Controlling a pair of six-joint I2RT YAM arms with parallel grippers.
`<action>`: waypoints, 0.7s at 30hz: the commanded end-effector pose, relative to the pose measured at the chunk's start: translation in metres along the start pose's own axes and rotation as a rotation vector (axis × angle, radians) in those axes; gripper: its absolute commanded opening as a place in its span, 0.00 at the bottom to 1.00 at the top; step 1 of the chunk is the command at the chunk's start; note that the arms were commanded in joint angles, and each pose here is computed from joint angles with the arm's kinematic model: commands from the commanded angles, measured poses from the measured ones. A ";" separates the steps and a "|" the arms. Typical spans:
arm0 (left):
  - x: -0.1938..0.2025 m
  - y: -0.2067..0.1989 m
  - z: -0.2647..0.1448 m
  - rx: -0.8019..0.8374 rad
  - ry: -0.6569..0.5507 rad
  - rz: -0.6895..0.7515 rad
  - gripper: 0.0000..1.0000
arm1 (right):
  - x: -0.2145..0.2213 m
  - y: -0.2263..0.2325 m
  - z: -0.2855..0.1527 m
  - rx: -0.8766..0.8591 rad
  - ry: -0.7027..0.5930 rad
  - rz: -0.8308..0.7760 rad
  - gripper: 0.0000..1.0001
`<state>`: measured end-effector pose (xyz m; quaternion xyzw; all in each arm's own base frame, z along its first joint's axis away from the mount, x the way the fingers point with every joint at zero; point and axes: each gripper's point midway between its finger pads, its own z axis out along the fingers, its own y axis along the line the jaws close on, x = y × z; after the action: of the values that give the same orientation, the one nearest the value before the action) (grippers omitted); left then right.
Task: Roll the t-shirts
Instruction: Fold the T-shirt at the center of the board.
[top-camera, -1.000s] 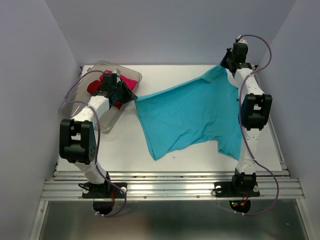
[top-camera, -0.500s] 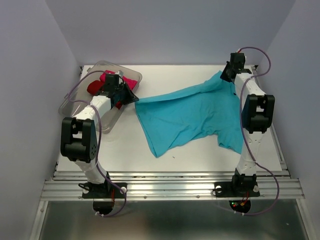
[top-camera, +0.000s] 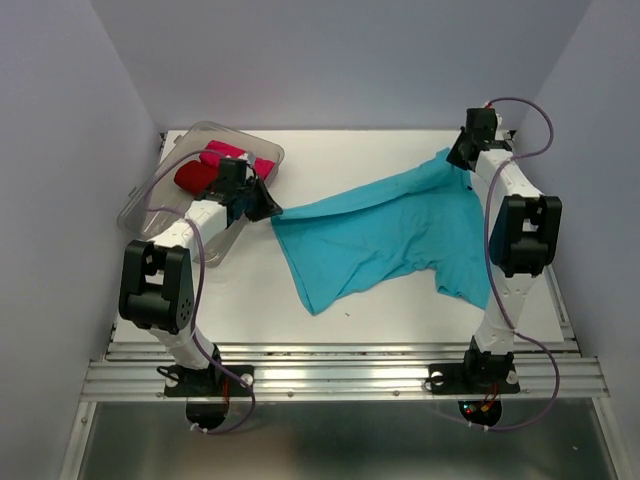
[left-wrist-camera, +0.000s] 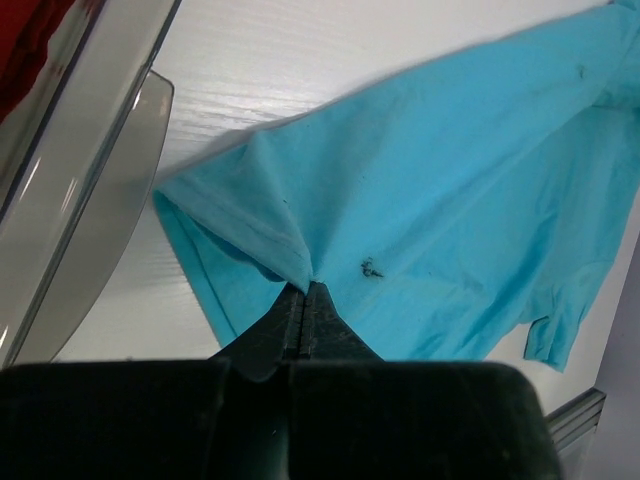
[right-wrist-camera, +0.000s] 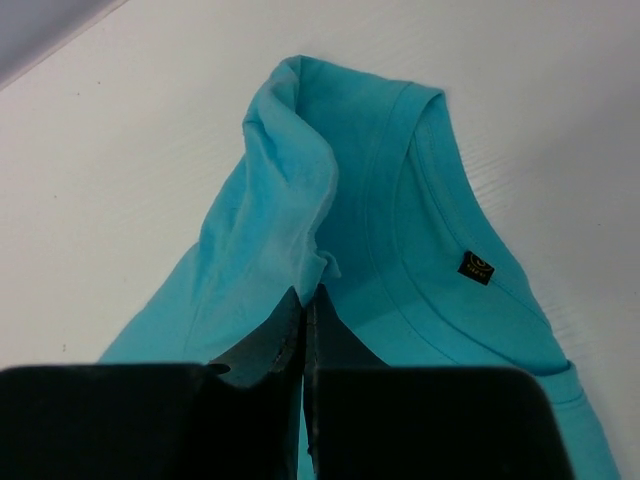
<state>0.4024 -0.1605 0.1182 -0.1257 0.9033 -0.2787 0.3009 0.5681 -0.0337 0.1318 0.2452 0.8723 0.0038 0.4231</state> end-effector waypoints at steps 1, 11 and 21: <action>-0.005 -0.008 -0.013 0.020 -0.044 0.039 0.00 | -0.021 -0.017 -0.014 0.034 -0.029 -0.004 0.01; 0.012 -0.013 -0.020 0.014 -0.032 0.060 0.00 | -0.040 -0.025 -0.019 0.037 -0.010 -0.009 0.01; 0.026 -0.013 -0.012 -0.003 -0.007 0.058 0.00 | -0.040 -0.034 -0.026 0.087 0.064 -0.015 0.01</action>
<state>0.3757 -0.1770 0.1117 -0.1033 0.9112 -0.2708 0.2927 0.5664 -0.0699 0.1699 0.2568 0.8771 -0.0171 0.4056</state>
